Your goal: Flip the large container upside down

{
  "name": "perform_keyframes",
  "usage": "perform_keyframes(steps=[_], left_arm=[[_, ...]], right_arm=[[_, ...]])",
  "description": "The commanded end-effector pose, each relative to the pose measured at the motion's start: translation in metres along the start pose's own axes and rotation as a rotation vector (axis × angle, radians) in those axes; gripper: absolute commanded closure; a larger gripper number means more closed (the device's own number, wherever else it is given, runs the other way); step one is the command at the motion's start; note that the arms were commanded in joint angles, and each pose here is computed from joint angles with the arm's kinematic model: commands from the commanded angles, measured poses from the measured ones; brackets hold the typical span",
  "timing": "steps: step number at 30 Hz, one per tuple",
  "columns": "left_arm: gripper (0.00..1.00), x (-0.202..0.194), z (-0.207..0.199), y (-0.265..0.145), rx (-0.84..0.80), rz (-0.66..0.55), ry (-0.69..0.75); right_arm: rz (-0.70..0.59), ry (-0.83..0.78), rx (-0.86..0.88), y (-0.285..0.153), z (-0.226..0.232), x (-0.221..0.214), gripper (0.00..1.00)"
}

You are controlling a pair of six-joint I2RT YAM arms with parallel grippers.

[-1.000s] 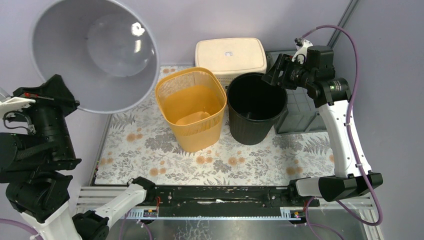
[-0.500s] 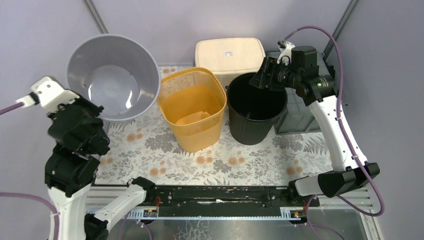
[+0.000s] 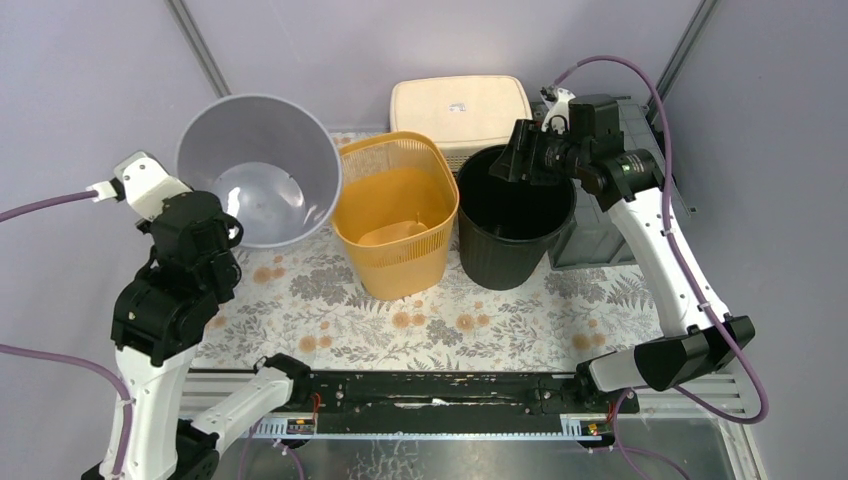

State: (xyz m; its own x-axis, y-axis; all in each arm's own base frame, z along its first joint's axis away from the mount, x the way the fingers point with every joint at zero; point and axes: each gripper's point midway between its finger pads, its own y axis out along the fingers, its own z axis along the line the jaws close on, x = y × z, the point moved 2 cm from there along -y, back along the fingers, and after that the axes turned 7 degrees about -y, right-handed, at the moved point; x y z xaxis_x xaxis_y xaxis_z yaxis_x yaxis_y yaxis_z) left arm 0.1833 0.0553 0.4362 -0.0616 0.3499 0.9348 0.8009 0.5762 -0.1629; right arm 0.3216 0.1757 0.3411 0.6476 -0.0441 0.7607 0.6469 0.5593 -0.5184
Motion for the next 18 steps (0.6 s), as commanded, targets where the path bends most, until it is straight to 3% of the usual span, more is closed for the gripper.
perform_keyframes(steps=[1,10,18], left_arm=[[0.99,-0.035,-0.011,-0.001,-0.056,0.118,-0.076],[0.96,-0.068,0.016,-0.002,0.035,0.173,-0.049],[0.95,-0.098,0.002,0.012,0.033,0.217,-0.018]], right_arm=[[-0.023,-0.045,0.04,0.002,0.012,0.006,0.3],[-0.025,-0.058,0.063,0.0,0.021,0.006,0.29],[-0.041,-0.064,0.066,-0.01,0.025,0.006,0.28]])
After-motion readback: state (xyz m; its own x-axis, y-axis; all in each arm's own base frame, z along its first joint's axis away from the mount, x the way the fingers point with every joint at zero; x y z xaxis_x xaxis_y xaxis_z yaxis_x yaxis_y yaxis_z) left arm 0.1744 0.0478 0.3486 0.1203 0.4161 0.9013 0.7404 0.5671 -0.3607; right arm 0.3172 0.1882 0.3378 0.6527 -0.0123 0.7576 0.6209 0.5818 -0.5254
